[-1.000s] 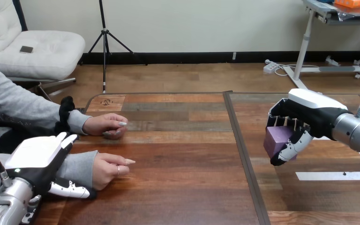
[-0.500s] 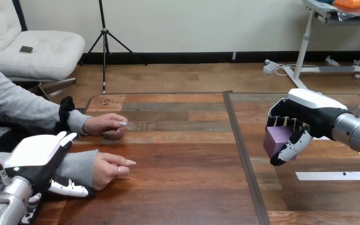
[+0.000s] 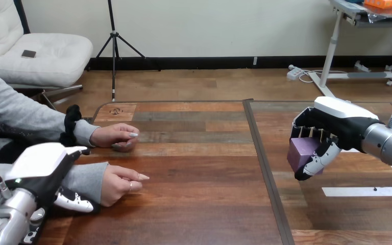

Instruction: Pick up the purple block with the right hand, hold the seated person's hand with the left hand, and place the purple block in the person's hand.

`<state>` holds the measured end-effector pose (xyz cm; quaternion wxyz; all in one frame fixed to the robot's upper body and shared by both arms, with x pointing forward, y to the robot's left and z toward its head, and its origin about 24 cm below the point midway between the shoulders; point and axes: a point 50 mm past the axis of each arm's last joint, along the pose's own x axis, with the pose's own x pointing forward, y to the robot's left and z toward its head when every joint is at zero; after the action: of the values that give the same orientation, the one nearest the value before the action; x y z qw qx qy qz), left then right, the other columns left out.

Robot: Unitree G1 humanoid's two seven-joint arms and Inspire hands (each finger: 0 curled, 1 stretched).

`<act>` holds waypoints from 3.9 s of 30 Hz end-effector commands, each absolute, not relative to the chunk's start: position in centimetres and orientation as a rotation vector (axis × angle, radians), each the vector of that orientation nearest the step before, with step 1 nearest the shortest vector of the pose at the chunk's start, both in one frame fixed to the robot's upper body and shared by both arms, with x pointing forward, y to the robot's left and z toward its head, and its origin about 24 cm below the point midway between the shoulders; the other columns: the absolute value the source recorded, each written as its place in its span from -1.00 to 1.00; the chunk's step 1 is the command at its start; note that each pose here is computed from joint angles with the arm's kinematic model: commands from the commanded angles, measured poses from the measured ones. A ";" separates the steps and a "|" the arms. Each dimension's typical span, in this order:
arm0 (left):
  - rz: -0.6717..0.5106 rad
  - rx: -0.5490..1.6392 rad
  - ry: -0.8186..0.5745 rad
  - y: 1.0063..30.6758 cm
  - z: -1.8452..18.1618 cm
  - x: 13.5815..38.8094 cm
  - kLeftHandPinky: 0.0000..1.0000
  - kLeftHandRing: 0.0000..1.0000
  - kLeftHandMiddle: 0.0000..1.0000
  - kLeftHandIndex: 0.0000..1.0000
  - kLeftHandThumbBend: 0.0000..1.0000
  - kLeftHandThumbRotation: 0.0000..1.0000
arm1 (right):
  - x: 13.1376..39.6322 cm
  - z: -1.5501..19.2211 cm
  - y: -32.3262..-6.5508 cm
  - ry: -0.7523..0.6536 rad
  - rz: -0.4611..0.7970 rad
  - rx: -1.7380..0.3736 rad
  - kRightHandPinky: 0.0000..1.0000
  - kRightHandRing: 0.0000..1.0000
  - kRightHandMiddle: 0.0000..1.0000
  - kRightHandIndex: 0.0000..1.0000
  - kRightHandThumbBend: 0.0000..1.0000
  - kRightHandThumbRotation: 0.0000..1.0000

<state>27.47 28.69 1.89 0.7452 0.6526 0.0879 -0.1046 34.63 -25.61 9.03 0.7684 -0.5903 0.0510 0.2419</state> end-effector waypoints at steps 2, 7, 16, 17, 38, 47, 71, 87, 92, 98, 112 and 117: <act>-0.225 1.473 0.188 29.1 2.4 28.0 0.18 0.41 0.50 0.53 0.83 -0.85 | 35.5 10.9 -25.0 0.026 0.477 -1.254 -0.25 -0.16 -0.07 -0.11 0.59 -1.00; -0.223 1.466 0.175 28.8 2.4 28.1 0.03 0.27 0.37 0.41 0.82 -0.96 | 35.4 10.9 -25.0 0.023 0.485 -1.253 -0.26 -0.17 -0.08 -0.11 0.58 -1.00; -0.211 1.471 0.128 28.6 2.2 28.1 -0.10 0.12 0.22 0.20 0.84 -1.00 | 35.4 11.0 -25.0 0.018 0.485 -1.261 -0.28 -0.19 -0.10 -0.12 0.58 -1.00; -0.211 1.471 0.129 28.6 2.1 28.1 -0.11 0.10 0.21 0.19 0.85 -1.00 | 35.4 10.9 -25.0 0.018 0.484 -1.261 -0.28 -0.19 -0.10 -0.12 0.58 -1.00; -0.227 1.422 0.171 28.9 1.8 28.4 -0.32 -0.16 -0.03 -0.02 0.76 -1.00 | 35.4 10.9 -25.2 0.018 0.473 -1.260 -0.30 -0.20 -0.10 -0.12 0.59 -1.00; -0.234 1.404 0.159 28.8 1.8 28.4 -0.39 -0.24 -0.10 -0.08 0.74 -1.00 | 35.4 11.0 -25.1 0.015 0.470 -1.268 -0.27 -0.18 -0.09 -0.12 0.59 -1.00; -0.227 1.372 0.162 28.6 1.7 28.6 -0.48 -0.34 -0.18 -0.19 0.71 -1.00 | 35.4 11.0 -25.2 0.022 0.469 -1.259 -0.30 -0.21 -0.11 -0.13 0.60 -1.00; -0.201 1.372 0.121 28.4 1.6 28.5 -0.52 -0.39 -0.24 -0.23 0.66 -1.00 | 35.5 11.0 -25.2 0.027 0.468 -1.252 -0.29 -0.19 -0.10 -0.12 0.59 -1.00; -0.201 1.375 0.118 28.3 1.6 28.5 -0.52 -0.38 -0.25 -0.24 0.66 -1.00 | 35.5 11.0 -25.1 0.026 0.468 -1.250 -0.30 -0.20 -0.11 -0.12 0.60 -1.00; -0.208 1.375 0.119 28.2 1.7 28.5 -0.52 -0.38 -0.25 -0.24 0.65 -1.00 | 35.5 11.0 -25.1 0.032 0.469 -1.251 -0.30 -0.21 -0.11 -0.12 0.59 -1.00; -0.214 1.378 0.115 28.0 1.6 28.5 -0.53 -0.39 -0.27 -0.28 0.72 -1.00 | 35.5 10.9 -25.1 0.030 0.472 -1.254 -0.28 -0.19 -0.10 -0.12 0.58 -1.00; -0.215 1.380 0.102 27.9 1.7 28.5 -0.53 -0.40 -0.28 -0.29 0.75 -1.00 | 35.5 10.9 -25.1 0.028 0.474 -1.254 -0.29 -0.19 -0.10 -0.12 0.58 -1.00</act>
<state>28.18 28.83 1.58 0.7656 0.6336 0.0644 -0.0911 34.65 -25.65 9.04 0.7694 -0.5900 0.0516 0.2393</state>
